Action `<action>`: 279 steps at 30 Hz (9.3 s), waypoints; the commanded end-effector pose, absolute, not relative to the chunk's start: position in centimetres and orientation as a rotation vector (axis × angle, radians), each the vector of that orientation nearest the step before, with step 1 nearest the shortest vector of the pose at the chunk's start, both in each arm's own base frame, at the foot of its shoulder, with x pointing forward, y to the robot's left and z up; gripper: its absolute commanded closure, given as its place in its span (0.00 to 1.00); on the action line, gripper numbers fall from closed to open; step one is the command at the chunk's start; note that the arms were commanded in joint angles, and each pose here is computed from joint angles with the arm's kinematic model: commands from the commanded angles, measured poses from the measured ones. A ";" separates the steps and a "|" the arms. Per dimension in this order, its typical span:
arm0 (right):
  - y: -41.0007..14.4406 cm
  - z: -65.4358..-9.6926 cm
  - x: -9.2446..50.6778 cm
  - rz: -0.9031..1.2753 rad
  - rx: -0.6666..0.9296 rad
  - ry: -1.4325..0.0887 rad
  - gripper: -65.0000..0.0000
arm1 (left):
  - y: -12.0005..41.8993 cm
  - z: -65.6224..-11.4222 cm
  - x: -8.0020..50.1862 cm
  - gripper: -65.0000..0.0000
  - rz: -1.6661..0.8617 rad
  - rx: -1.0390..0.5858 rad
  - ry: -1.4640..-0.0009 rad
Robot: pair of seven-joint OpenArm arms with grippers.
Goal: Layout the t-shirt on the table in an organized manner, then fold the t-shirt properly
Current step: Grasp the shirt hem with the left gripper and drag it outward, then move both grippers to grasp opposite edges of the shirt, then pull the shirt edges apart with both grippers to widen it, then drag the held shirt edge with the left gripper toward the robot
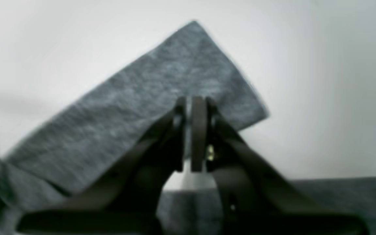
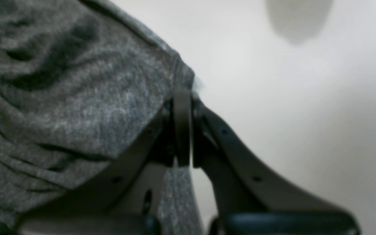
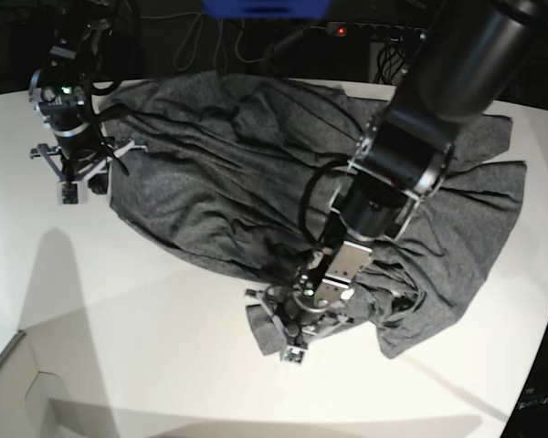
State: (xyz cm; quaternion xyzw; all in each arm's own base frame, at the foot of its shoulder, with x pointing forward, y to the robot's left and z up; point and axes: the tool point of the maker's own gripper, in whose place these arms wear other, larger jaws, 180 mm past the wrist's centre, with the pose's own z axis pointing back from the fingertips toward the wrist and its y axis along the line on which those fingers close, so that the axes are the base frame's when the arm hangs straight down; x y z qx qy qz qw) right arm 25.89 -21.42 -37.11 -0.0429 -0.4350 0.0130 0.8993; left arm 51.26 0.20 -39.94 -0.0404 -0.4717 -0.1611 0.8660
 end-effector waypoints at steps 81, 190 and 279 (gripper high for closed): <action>-19.2 -38.7 21.1 0.105 -0.056 -0.816 1.00 | 30.6 -38.5 50.7 0.95 0.150 0.209 -1.029; -15.0 -36.9 30.8 0.329 0.039 -0.938 1.00 | 41.3 -31.2 36.3 0.96 0.735 0.067 -1.191; -28.0 -44.3 23.3 0.015 -0.244 -0.772 1.00 | 25.2 -33.5 53.3 0.96 0.375 -0.082 -1.245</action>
